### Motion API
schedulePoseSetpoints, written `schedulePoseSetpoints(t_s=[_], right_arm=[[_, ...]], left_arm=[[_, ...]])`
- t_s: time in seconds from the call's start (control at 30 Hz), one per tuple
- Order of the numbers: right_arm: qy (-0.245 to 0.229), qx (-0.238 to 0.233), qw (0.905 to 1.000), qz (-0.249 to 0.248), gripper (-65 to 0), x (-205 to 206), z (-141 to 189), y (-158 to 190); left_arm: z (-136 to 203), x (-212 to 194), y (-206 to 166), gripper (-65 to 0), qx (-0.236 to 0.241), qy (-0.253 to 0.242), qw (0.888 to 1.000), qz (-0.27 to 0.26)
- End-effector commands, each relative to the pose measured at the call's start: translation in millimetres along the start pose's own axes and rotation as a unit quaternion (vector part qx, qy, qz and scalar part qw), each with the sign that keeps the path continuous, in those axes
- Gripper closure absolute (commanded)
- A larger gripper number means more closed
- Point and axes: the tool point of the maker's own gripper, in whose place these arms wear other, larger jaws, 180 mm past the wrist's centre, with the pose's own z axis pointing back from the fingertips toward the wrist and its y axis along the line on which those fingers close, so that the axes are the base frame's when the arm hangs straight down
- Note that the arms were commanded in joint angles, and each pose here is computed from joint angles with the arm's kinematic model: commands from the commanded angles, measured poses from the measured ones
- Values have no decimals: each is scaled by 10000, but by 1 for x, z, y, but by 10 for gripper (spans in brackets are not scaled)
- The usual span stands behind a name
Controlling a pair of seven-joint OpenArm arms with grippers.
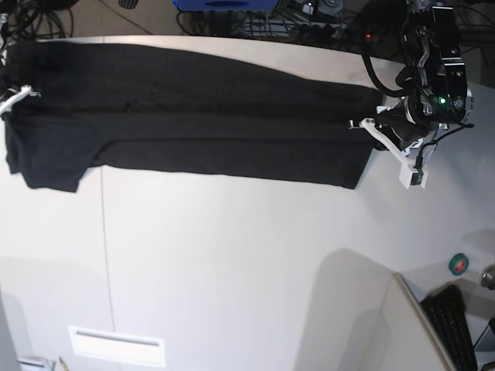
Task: Layout the t-shirt on the table in an organized manner, then fold the t-shirt properly
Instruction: 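Fold the shirt lengthwise in half with both grippers, bringing edges together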
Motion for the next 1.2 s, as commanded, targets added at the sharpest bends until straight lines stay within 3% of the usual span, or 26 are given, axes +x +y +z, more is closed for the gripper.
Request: schedulePoseSetpoints(t_s=[0.0,0.17,0.37,0.77,0.97,1.17], right_arm=[[-95,-115,9999,81,0,9,4,-12],[129,-116,9997,156,0,-4,10,-12],[54,-46,9999,95,0,-4,13,1],[-351,-435,9983,183,0,40,41,-15],[125,-425,9988,210,0,19,51,-7],[722,-295,9968,-160,0,-28,35,-4]], left_arm=[[5,12,5,0,75,-210,9997,-72],[5,13,7,0,121,-215,9997,-84],[5,13,6,0,116,-205,9997,-89],[5,14,6,0,121,-221,9996,-89],[6,14,9,0,153,-215,9996,-122],[7,13,12,0,186,-199,9995,-154]])
